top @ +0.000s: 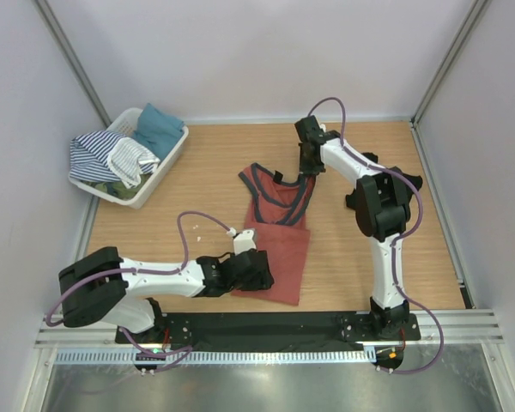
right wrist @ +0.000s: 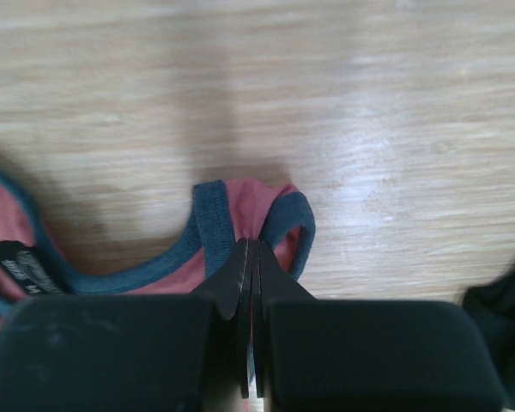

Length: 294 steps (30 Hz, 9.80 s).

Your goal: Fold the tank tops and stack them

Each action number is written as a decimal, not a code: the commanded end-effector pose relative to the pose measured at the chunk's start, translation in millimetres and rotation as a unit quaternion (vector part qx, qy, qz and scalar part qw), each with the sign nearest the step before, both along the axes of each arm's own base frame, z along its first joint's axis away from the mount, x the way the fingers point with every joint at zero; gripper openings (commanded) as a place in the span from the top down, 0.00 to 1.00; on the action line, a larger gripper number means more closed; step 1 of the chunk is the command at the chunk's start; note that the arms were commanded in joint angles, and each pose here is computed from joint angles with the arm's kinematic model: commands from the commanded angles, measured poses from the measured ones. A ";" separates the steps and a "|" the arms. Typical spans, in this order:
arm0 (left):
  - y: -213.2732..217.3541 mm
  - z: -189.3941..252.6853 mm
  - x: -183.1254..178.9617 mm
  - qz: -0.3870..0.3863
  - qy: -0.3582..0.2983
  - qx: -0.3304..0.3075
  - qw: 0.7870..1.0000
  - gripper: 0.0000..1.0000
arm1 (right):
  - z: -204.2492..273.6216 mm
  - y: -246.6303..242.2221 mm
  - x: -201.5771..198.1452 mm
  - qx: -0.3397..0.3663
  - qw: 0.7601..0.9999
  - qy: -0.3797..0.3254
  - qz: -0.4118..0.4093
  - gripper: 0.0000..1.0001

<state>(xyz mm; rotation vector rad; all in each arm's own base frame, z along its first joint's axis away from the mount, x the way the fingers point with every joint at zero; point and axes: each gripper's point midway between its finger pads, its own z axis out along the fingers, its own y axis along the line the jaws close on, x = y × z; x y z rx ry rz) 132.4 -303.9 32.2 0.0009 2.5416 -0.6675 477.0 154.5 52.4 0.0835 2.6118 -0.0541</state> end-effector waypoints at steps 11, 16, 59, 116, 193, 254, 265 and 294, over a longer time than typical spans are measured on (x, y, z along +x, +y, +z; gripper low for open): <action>5.5 -14.2 -6.6 -0.007 0.004 0.044 0.999 0.43 | 39.5 42.3 72.3 0.100 0.991 -0.087 -0.010 0.99; 3.7 -14.6 -5.3 -0.008 0.003 0.049 0.999 0.43 | 41.0 60.7 83.1 0.143 0.985 -0.099 0.009 0.80; 141.2 42.4 31.0 0.131 -0.009 0.028 0.991 0.25 | 32.0 261.2 9.3 0.168 0.952 -0.102 0.234 0.49; 136.8 16.7 25.8 0.115 0.028 0.018 0.993 0.29 | 69.9 180.3 20.6 0.330 0.907 -0.125 0.228 0.99; 62.6 -34.6 -10.6 0.085 0.036 0.014 0.996 1.00 | -1.9 29.9 -161.0 0.212 0.973 -0.019 0.093 0.56; 96.7 -26.8 7.4 0.070 0.032 0.038 0.996 0.63 | -15.2 45.7 -314.1 0.211 0.968 0.014 0.133 0.56; 91.8 -27.6 12.2 0.063 0.031 0.054 0.996 0.60 | -23.1 50.2 -306.0 0.193 0.971 0.021 0.142 0.59; 71.6 -30.9 16.6 0.034 0.044 0.071 0.996 1.00 | -9.0 51.2 -301.2 0.181 0.971 0.011 0.155 0.99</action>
